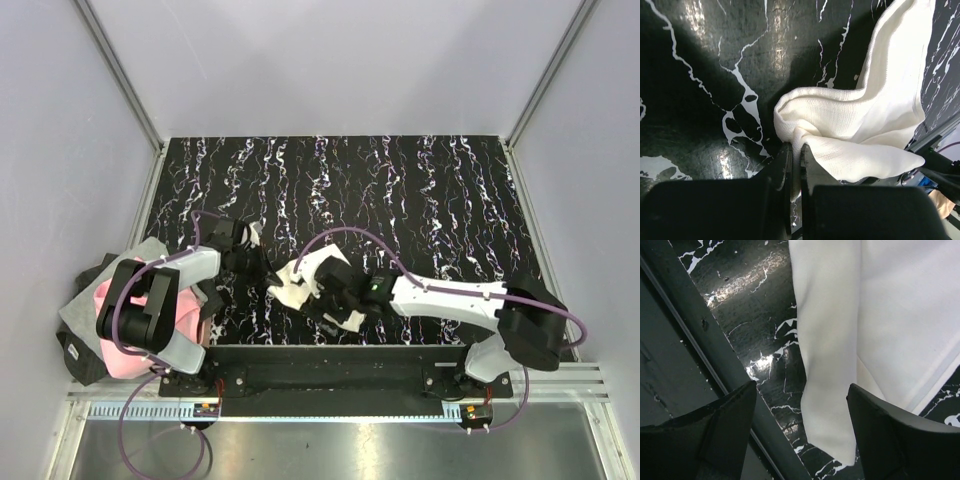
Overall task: Fold the napkin, place the utensils inside, and roll it up
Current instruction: Roll the napkin with the utensil
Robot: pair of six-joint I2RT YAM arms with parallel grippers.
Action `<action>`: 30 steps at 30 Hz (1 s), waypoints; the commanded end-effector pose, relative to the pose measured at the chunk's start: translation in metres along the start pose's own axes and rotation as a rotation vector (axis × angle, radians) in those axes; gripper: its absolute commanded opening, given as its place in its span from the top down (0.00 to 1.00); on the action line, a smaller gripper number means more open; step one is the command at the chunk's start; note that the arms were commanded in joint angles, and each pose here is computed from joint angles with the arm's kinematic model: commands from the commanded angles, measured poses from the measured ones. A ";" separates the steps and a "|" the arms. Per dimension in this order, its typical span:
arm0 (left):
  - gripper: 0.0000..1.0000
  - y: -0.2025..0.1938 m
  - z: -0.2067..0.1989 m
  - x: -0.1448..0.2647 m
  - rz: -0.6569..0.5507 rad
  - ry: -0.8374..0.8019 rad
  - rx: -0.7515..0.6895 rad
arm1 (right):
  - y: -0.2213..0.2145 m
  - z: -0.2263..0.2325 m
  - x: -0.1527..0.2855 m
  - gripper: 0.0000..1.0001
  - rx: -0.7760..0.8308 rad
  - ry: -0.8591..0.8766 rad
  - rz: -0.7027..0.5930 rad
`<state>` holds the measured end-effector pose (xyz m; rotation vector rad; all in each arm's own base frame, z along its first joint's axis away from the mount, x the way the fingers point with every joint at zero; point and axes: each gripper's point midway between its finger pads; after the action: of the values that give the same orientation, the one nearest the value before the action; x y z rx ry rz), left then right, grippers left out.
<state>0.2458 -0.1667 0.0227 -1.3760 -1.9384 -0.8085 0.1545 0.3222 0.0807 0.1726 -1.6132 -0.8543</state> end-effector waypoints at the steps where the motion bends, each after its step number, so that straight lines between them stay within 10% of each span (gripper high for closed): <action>1: 1.00 0.010 0.005 0.001 -0.004 0.043 -0.030 | 0.024 -0.003 -0.014 0.21 0.031 -0.081 -0.061; 17: 1.00 0.012 0.001 0.002 0.001 0.029 -0.051 | -0.028 -0.020 -0.062 0.26 0.037 -0.120 0.124; 23: 1.00 0.018 -0.009 0.006 -0.004 0.001 -0.075 | -0.035 -0.015 -0.067 0.48 -0.087 0.081 0.176; 30: 0.59 0.043 -0.028 0.024 -0.103 -0.007 -0.128 | -0.043 0.008 -0.063 0.69 -0.232 0.346 0.221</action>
<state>0.2603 -0.1629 0.0327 -1.3908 -1.9165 -0.8871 0.1860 0.3345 0.0186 0.0290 -1.4454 -0.8344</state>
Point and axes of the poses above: each gripper's point midway between its finger pads, its own x axis back along the fingers, its own z axis along the line the jaws close on, y = z × x, and after that the axes turned 3 degrees about x, right-handed
